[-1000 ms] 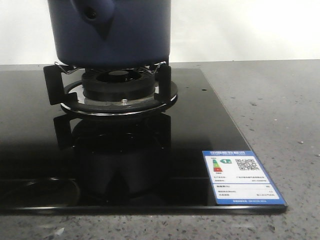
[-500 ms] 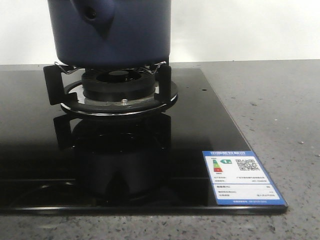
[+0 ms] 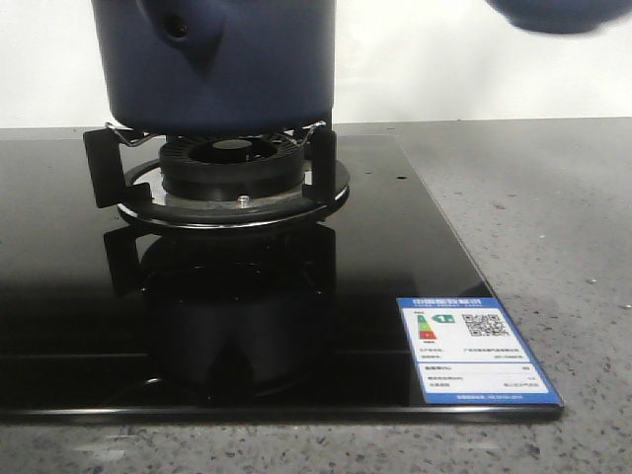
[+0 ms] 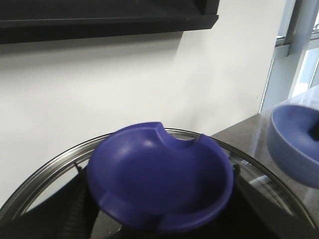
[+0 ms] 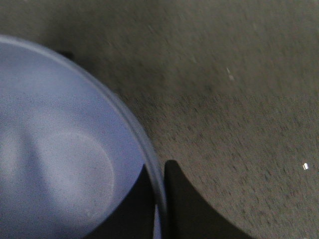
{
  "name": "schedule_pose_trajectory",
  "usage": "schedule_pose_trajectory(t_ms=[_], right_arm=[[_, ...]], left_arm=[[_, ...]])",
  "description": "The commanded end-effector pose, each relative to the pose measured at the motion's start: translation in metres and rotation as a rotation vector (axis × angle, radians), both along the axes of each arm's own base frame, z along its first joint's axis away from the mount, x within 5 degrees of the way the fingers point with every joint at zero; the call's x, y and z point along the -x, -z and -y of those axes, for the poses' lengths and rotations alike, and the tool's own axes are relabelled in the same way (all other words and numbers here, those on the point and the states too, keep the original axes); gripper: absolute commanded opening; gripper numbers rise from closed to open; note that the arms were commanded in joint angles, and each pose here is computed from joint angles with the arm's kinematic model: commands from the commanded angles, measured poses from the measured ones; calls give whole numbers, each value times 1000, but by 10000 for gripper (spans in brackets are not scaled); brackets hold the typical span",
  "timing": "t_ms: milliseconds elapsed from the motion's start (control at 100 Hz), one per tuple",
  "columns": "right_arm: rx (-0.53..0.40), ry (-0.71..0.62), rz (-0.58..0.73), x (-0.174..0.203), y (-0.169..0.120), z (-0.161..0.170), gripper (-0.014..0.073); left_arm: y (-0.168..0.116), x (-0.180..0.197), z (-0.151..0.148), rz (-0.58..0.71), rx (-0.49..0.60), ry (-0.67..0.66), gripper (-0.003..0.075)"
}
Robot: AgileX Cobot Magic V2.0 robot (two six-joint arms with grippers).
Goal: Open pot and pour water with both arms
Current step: 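Carry the bowl back and lower it onto the counter with the right gripper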
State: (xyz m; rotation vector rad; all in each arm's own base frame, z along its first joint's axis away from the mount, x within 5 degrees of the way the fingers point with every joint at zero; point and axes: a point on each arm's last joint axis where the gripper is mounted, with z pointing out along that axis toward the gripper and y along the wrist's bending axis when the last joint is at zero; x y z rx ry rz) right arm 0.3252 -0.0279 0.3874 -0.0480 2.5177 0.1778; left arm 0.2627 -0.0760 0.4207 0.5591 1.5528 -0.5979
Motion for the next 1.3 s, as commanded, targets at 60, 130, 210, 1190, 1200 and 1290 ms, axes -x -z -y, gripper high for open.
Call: schedule_pose_trajectory(t_ms=[60, 130, 210, 1190, 1200, 1290], right_arm=[[-28, 91, -19, 6, 16, 24, -42], [-40, 115, -68, 9, 35, 29, -42], [-44, 126, -84, 10, 50, 30, -42], [-51, 117, -165, -1, 79, 33, -38], [-51, 117, -165, -1, 79, 33, -37], [-43, 117, -165, -1, 79, 34, 21]], left_arm=[[-25, 12, 4, 58, 99, 23, 379], [-25, 12, 5, 58, 103, 31, 379], [-25, 12, 5, 58, 103, 31, 379], [-25, 12, 5, 58, 103, 31, 379], [-25, 12, 5, 58, 103, 31, 379], [-25, 12, 5, 58, 103, 31, 379]])
